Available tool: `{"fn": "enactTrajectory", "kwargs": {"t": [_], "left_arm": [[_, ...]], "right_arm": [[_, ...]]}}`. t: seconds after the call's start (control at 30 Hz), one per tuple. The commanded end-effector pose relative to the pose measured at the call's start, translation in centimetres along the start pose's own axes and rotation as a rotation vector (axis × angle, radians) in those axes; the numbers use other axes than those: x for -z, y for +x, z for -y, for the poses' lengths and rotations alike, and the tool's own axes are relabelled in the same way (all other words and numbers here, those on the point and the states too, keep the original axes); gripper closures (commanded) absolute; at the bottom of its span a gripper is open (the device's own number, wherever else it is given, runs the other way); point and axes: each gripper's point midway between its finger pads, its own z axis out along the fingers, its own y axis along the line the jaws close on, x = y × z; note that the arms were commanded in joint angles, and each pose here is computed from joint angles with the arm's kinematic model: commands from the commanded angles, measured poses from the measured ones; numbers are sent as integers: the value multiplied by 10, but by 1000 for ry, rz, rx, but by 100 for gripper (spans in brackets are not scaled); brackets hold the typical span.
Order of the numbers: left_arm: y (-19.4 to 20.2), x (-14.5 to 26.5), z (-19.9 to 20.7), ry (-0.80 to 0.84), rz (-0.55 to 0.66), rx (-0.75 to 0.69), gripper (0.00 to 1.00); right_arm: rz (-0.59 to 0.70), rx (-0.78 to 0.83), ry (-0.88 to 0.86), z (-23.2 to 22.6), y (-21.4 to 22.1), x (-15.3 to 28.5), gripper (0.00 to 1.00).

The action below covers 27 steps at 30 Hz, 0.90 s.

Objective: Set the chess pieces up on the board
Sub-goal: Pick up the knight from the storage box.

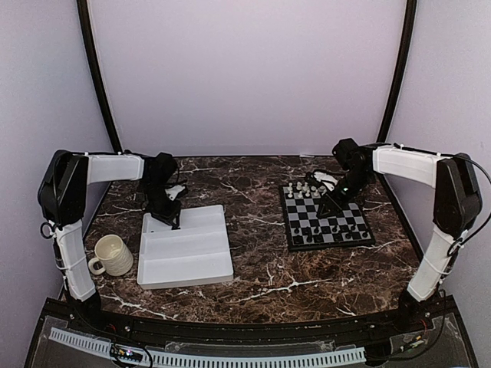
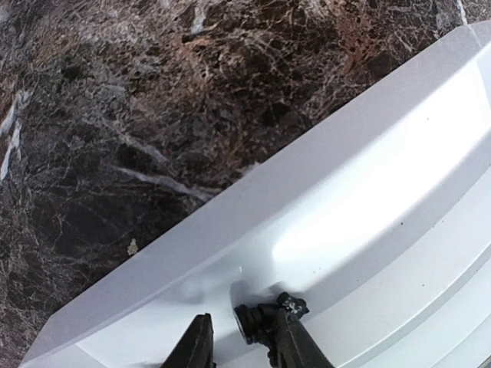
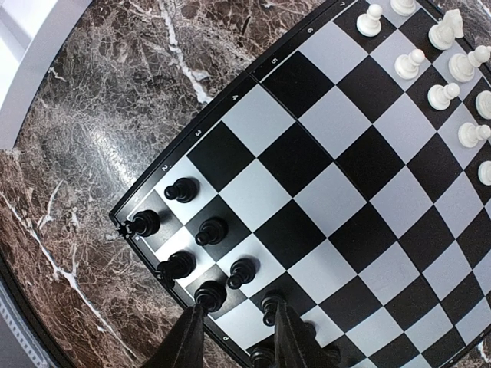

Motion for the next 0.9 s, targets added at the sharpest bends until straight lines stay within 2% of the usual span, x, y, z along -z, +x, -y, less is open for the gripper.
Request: {"fn": "enactTrajectory", "kwargs": {"t": [0.0, 0.3, 0.43, 0.57, 0.73, 0.87], "left_arm": [[0, 2, 12, 25, 10, -82, 66], [22, -9, 11, 0, -84, -22, 72], [38, -12, 3, -40, -136, 72, 74], [47, -16, -3, -47, -156, 201, 84], [29, -5, -4, -4, -80, 315, 96], [6, 15, -7, 39, 4, 362, 100]], "right_arm": [[27, 24, -3, -2, -9, 2, 67], [24, 21, -8, -2, -7, -1, 67], [22, 18, -14, -2, -8, -3, 67], [24, 18, -19, -2, -10, -4, 67], [22, 22, -27, -4, -11, -5, 67], [22, 26, -21, -5, -11, -4, 67]]}}
